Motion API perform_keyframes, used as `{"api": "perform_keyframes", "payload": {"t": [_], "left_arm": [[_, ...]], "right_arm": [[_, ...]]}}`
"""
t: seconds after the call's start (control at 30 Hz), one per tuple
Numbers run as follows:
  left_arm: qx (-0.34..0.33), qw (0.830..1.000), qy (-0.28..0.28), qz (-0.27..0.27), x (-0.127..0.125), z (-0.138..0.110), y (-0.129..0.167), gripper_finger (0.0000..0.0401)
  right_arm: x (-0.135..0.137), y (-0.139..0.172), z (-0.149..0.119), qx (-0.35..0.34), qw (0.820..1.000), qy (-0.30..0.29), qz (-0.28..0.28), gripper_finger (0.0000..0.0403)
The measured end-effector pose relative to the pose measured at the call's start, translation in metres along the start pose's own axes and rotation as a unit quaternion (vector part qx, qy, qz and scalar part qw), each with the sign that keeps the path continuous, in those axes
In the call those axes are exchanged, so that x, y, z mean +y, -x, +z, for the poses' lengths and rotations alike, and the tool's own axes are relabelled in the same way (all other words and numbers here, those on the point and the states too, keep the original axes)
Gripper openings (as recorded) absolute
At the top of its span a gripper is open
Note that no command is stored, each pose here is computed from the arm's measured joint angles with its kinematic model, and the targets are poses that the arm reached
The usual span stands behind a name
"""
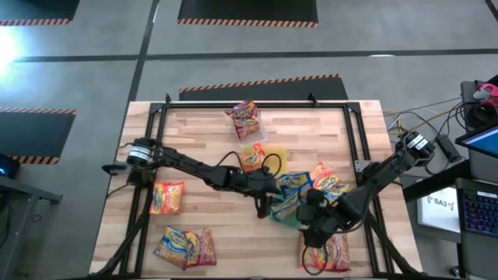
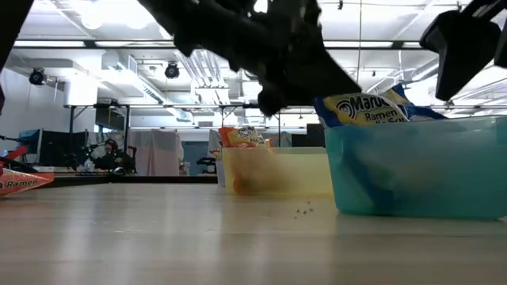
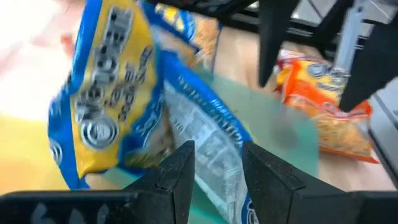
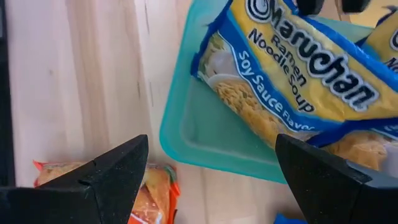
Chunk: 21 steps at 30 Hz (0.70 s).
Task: Sort Maruchan noodles
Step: Put the blue noodle pack into the green bin
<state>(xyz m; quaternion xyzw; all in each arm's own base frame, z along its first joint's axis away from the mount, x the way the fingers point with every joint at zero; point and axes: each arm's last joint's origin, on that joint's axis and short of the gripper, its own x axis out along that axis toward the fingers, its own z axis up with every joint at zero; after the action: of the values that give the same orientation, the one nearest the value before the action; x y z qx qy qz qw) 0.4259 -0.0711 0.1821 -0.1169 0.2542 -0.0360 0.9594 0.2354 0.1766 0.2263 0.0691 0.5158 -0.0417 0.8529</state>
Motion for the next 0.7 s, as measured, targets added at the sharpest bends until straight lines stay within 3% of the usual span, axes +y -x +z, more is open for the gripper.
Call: {"api": "perform_keyframes", "payload": {"t": [0.13,0.4,0.7], "left_arm": [[0.013,1.000,0.019,0.001,0.002,-0.006,-0.006,0.0116],[0.008,1.000,0.005,-0.013,-0.005,0.017,-0.005,0.0116],[0.029,0.999,0.018,-0.006,-0.005,0.019,-0.004,0.0116]], "right_arm": [[-0.002,-0.003,-0.003,0.005,1.000,0.002,-0.004,0.0340],[-0.001,-0.003,-0.003,0.005,1.000,0.006,-0.003,0.0340],[-0.003,-0.005,-0.006,0.008,1.000,0.009,-0.007,0.0340]]}}
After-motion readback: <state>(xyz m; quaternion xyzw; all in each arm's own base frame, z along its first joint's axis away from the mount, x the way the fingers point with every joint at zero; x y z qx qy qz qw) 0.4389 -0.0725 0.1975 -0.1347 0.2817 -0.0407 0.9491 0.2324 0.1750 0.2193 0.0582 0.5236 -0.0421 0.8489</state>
